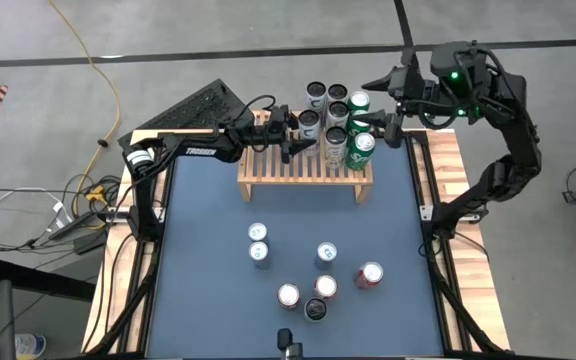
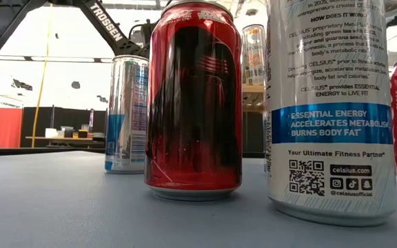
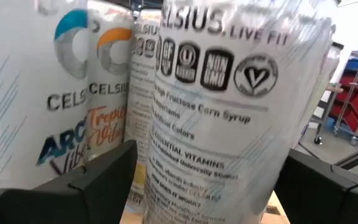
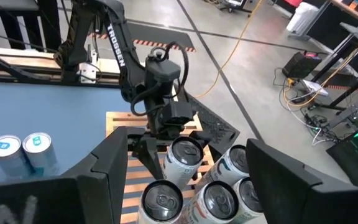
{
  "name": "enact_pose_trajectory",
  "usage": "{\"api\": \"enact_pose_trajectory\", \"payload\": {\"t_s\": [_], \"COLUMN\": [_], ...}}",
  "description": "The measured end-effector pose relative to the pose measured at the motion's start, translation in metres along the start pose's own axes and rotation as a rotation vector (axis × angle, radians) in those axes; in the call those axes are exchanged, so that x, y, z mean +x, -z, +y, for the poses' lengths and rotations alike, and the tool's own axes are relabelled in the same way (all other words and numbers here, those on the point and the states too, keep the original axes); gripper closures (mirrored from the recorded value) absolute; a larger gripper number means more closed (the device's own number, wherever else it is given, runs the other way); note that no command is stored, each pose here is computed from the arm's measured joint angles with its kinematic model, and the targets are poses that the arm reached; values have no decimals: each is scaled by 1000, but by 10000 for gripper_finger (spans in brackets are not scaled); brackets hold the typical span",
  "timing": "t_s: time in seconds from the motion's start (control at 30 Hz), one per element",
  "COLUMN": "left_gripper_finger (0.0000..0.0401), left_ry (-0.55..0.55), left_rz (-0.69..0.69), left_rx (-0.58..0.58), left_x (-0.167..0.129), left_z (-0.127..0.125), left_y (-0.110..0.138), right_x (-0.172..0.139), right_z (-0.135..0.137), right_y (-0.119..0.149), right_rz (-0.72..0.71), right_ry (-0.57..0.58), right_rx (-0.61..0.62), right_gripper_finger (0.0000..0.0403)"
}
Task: Place canned beverage on shelf
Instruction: Put the right white-blue soda can on the shelf aligned with the other white-blue soda can
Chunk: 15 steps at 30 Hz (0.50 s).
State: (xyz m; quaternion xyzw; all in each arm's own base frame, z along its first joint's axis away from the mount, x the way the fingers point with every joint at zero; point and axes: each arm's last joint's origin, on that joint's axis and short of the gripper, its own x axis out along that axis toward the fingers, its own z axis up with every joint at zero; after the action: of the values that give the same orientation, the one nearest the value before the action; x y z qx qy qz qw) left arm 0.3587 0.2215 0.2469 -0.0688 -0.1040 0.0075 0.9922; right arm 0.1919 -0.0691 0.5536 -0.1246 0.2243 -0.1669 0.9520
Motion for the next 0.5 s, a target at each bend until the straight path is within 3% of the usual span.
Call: {"api": "enact_pose_trajectory", "payload": {"t_s": [0.5], "left_gripper_finger": [73], "left_ry": [-25], "left_rz": [63], "left_rx": [95], "left_x": [11], "left_z": [4], "left_y": [-11], "right_x": [14], "right_z": [2], "right_y": [2], "right_rz": [51], "right_ry": [-25], "right_rx": [-6], "right_gripper_finger": [137]}}
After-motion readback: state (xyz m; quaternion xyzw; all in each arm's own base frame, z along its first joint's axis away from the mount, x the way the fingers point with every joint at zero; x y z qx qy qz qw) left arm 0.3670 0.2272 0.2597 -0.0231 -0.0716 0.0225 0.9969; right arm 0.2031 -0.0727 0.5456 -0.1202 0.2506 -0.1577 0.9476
